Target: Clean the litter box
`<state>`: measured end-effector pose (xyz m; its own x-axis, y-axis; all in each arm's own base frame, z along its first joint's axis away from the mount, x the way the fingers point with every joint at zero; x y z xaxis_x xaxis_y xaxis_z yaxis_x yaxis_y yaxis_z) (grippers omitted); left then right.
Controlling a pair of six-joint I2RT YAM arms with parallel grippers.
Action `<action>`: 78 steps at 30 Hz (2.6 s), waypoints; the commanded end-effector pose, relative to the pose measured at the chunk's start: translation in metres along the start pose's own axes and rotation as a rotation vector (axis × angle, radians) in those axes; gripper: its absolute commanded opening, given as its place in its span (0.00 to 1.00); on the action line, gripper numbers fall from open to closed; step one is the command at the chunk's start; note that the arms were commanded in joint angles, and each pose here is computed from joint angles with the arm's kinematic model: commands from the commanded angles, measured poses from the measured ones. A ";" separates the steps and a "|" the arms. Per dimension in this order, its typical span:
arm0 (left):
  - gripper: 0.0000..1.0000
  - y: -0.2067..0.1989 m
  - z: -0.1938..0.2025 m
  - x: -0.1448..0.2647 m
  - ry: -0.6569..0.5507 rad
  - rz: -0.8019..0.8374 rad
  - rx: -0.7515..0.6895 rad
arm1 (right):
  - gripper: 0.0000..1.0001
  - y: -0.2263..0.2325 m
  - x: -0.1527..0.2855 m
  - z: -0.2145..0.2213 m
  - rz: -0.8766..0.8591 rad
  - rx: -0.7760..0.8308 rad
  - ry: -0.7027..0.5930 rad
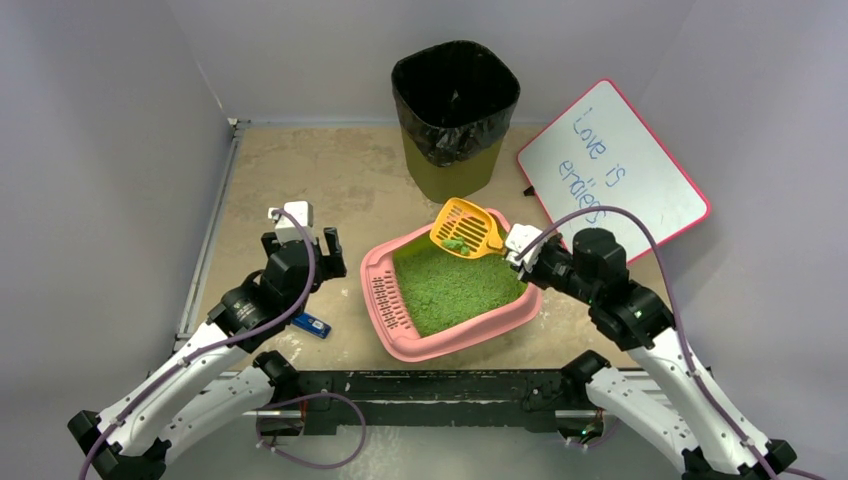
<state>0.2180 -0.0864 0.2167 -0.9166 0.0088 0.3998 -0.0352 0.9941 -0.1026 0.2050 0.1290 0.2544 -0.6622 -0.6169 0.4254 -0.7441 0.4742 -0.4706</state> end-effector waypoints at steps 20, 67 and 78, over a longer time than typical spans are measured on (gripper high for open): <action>0.79 -0.007 -0.013 0.001 -0.027 0.029 0.010 | 0.00 0.040 0.009 -0.044 -0.115 -0.835 -0.200; 0.79 -0.005 -0.016 0.005 -0.042 0.033 0.017 | 0.00 -0.051 0.035 -0.023 0.162 0.005 0.128; 0.79 -0.005 -0.016 0.005 -0.044 0.035 0.016 | 0.00 -0.077 0.050 -0.069 0.266 -0.203 0.014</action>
<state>0.2173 -0.0877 0.2167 -0.9156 0.0214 0.4016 -0.0209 0.9947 -0.1006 0.2142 0.1038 0.3199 -0.7687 -0.4618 0.4425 -0.6368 0.6176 -0.4616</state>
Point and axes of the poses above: each gripper's point midway between its finger pads, its own x axis back along the fingers, its own y axis along the line the jaws close on, z = x × y, the point moved 2 cm from there along x, back along the fingers, and after that the axes turned 1 degree about -x, right-handed, at the moved point
